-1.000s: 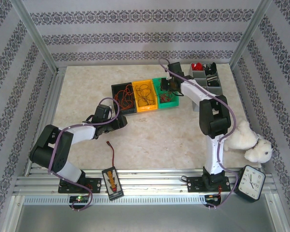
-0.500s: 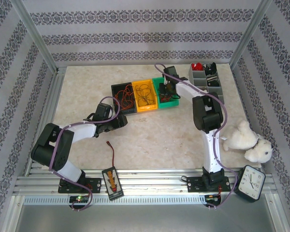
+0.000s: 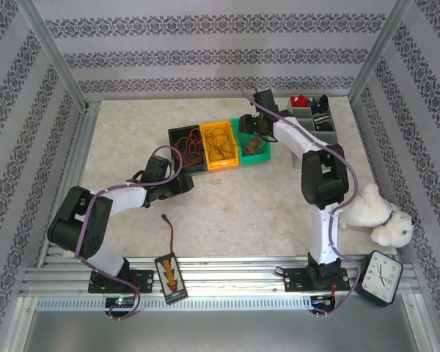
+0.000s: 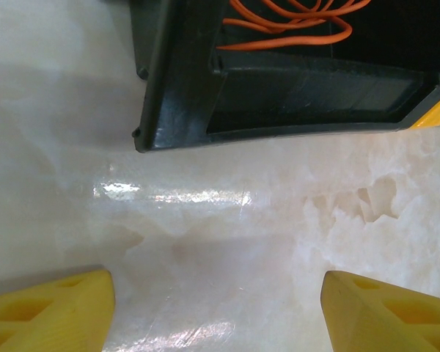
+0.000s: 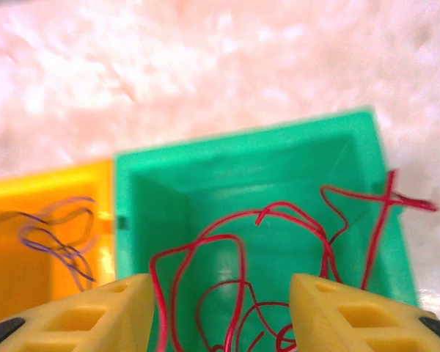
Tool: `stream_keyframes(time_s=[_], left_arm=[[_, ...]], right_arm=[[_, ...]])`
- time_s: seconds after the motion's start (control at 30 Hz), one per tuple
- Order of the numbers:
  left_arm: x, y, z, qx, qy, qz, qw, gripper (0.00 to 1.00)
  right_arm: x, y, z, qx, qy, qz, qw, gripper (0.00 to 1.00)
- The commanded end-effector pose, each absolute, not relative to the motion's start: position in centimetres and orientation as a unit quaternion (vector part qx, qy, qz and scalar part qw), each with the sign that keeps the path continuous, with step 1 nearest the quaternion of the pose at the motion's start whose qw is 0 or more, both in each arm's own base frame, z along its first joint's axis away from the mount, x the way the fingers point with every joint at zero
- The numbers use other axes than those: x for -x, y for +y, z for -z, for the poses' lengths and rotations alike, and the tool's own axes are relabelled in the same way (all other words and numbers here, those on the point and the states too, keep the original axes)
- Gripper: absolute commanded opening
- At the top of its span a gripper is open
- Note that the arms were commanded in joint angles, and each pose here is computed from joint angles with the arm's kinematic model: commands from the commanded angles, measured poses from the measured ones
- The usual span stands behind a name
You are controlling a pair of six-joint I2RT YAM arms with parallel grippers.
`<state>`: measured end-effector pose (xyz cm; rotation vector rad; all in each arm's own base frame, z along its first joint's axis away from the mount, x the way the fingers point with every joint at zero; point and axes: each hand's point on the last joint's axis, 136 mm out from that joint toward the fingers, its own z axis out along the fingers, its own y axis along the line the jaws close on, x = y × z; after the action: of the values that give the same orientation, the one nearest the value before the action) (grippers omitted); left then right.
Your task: Untangle the cables
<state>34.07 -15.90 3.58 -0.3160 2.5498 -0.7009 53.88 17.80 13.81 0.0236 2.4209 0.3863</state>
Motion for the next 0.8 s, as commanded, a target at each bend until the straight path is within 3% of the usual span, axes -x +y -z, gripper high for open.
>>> stream_keyframes(time_s=[0.0,0.33,0.57,0.63,0.67,0.7,0.73,0.77], left_arm=[[-35.3,-17.3,-5.1,0.09,0.919,0.276,0.267,0.76],[-35.0,-15.6,-5.4,0.109,0.918,0.244,0.294,0.76],[-33.4,-6.4,-10.7,0.189,0.884,0.061,0.424,0.82],[-32.3,-3.0,-13.1,0.197,0.866,-0.021,0.459,1.0],[-31.8,-1.5,-14.2,0.197,0.857,-0.062,0.472,1.0],[-31.4,0.0,-15.1,0.194,0.849,-0.108,0.48,1.0],[-31.1,1.0,-15.7,0.187,0.844,-0.142,0.482,1.0],[-31.0,2.0,-16.1,0.176,0.841,-0.179,0.479,1.0]], right_arm=[[-53.7,17.3,-17.0,-0.016,0.916,-0.143,0.375,0.55],[-51.7,16.4,-18.5,-0.031,0.908,-0.144,0.393,0.56],[-42.7,11.8,-21.6,-0.047,0.88,-0.074,0.467,0.6],[-40.2,9.4,-21.5,-0.063,0.87,-0.042,0.487,0.68],[-39.1,8.1,-21.2,-0.066,0.863,-0.023,0.501,0.73],[-38.0,6.8,-20.5,-0.071,0.856,-0.001,0.511,0.89],[-37.1,5.8,-19.9,-0.072,0.852,0.015,0.518,0.98],[-36.3,5.2,-19.1,-0.061,0.849,0.03,0.525,0.98]])
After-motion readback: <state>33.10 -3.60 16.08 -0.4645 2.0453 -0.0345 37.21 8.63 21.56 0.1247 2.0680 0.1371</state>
